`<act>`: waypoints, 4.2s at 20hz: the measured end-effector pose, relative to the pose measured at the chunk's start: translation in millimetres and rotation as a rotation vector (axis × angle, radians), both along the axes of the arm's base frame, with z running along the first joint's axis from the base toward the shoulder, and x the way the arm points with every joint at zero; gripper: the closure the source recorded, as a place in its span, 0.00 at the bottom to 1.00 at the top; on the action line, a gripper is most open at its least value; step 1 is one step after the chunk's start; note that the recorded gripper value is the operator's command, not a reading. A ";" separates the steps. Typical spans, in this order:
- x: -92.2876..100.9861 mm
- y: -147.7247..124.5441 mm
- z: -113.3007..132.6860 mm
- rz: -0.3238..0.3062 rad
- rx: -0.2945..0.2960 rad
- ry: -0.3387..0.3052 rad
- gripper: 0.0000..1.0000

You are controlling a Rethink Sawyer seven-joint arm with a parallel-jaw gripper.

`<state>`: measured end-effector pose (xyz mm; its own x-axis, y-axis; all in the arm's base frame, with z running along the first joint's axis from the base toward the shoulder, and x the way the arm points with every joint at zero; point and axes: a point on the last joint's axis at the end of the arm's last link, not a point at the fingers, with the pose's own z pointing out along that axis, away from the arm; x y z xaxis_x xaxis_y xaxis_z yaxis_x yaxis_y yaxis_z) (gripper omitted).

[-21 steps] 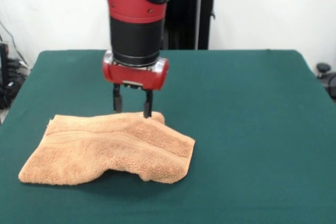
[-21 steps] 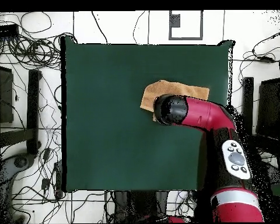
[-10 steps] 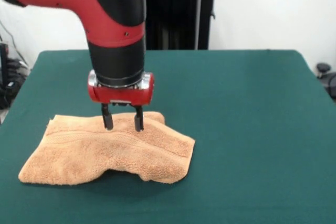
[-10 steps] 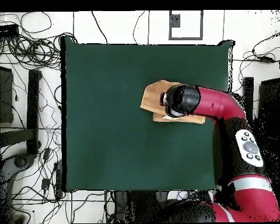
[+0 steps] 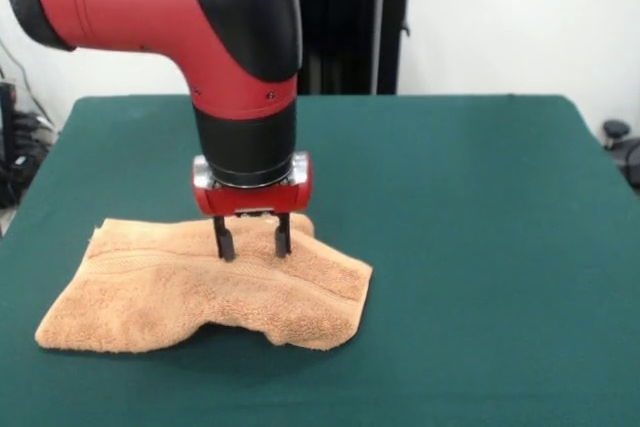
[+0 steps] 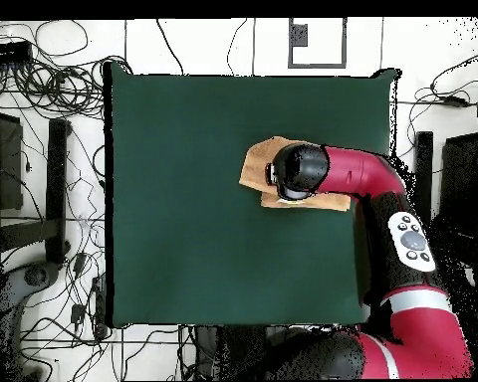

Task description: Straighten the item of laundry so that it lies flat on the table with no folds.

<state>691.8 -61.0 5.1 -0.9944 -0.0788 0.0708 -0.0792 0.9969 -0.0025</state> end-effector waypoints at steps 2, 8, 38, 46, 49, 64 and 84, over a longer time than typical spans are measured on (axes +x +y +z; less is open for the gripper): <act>-2.5 5.1 5.7 -0.003 -0.028 0.004 0.00; -9.4 27.8 30.4 -0.093 -0.106 0.003 0.00; -60.7 -32.3 107.2 -0.820 -0.257 -0.040 0.00; -63.2 -54.8 122.7 -0.992 -0.287 -0.066 0.00; -61.6 -63.2 127.2 -1.070 -0.303 -0.084 0.00; -35.3 -100.0 138.1 -1.359 -0.362 -0.192 0.00; -48.2 -231.7 95.5 -1.527 -0.411 -0.208 0.00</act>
<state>643.6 -292.7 100.6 -0.1128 0.9452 -0.3064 0.9847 0.0651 -0.1619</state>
